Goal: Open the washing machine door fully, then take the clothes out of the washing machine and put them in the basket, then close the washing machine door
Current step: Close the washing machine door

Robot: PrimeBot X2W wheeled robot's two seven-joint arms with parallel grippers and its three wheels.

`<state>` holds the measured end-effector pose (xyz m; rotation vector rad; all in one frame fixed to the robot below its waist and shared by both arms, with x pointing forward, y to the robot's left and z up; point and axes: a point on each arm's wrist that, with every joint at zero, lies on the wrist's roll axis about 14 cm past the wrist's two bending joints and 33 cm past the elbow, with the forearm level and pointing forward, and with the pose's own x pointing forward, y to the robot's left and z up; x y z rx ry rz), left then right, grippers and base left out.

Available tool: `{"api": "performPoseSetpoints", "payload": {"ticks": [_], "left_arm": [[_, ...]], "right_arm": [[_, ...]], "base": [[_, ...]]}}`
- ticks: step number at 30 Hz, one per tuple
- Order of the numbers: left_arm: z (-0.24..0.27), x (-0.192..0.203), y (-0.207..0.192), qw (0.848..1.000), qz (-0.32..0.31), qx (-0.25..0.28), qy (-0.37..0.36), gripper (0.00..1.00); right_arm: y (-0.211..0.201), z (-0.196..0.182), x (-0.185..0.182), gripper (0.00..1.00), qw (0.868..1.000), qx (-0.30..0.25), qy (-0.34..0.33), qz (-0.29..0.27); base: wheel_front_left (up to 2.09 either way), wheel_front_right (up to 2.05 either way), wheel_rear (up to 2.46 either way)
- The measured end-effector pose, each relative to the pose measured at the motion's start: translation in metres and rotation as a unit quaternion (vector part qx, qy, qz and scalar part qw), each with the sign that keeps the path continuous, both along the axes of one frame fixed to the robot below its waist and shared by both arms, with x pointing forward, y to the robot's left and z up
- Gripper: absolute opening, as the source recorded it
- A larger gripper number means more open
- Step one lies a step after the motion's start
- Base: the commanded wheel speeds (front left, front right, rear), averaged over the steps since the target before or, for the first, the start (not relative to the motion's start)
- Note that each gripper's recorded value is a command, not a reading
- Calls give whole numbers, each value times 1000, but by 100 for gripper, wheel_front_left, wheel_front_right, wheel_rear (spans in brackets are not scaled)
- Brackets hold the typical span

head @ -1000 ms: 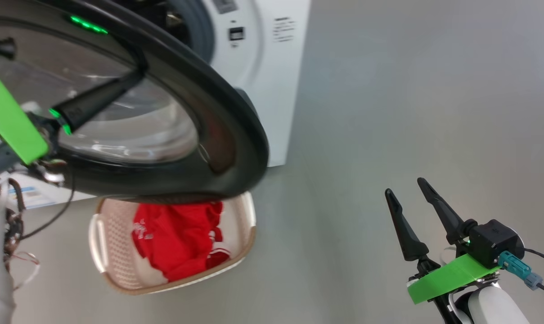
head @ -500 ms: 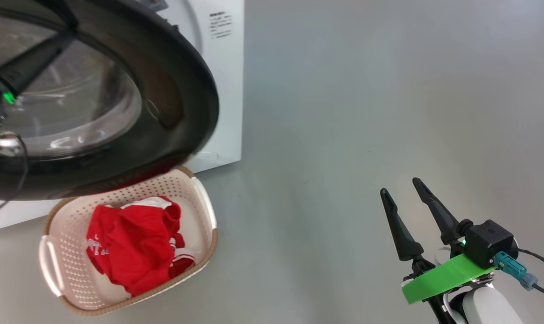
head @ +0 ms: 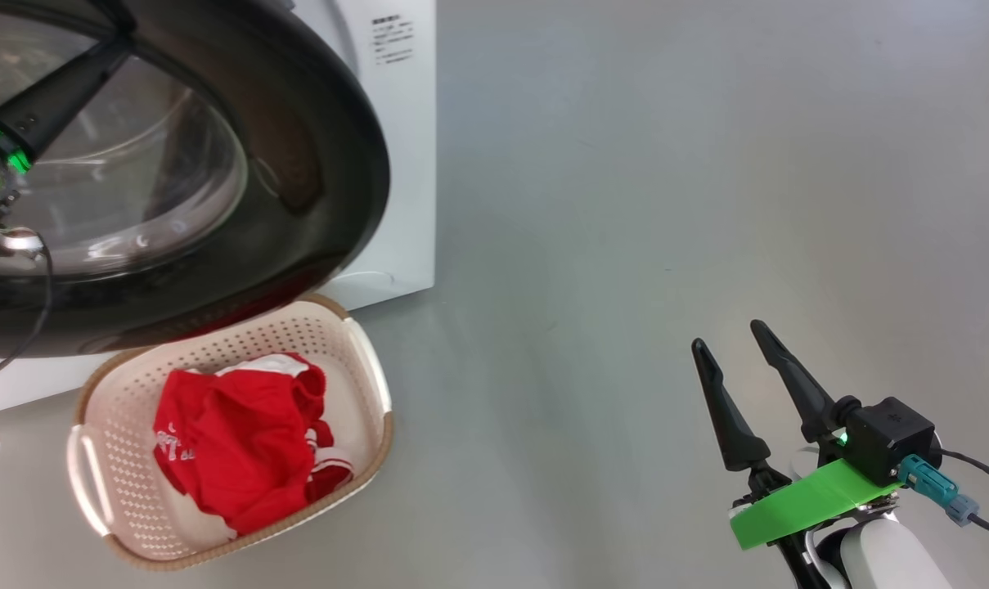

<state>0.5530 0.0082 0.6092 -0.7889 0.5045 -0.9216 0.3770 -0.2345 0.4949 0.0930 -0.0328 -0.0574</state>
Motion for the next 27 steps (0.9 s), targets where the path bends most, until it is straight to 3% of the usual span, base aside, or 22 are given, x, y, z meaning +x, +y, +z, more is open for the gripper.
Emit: {"api": "performPoseSetpoints", "payload": {"ticks": [5,7,11,13,16,17,27], "left_arm": [[2,-10,9,1000,3,-1,-5,0],[-4,-15,14,1000,8,-1,1,19],[-19,-30,25,1000,23,-8,18,42],[-25,-37,32,999,37,-13,25,49],[-32,-46,44,998,60,-18,30,93],[-35,-49,49,997,68,-18,31,100],[-76,-81,90,985,161,-16,57,100]], "right_arm": [[8,1,6,100,1000,2,-3,14],[12,2,8,100,1000,2,-5,21],[19,7,15,100,999,0,-14,36],[21,9,16,100,999,-2,-17,42],[25,12,19,100,998,-6,-22,52],[27,13,20,100,998,-6,-23,55],[46,17,30,100,995,-9,-31,91]], "base": [[0,0,0],[0,0,0],[0,0,0],[0,0,0],[0,0,0],[0,0,0],[0,0,0]]}}
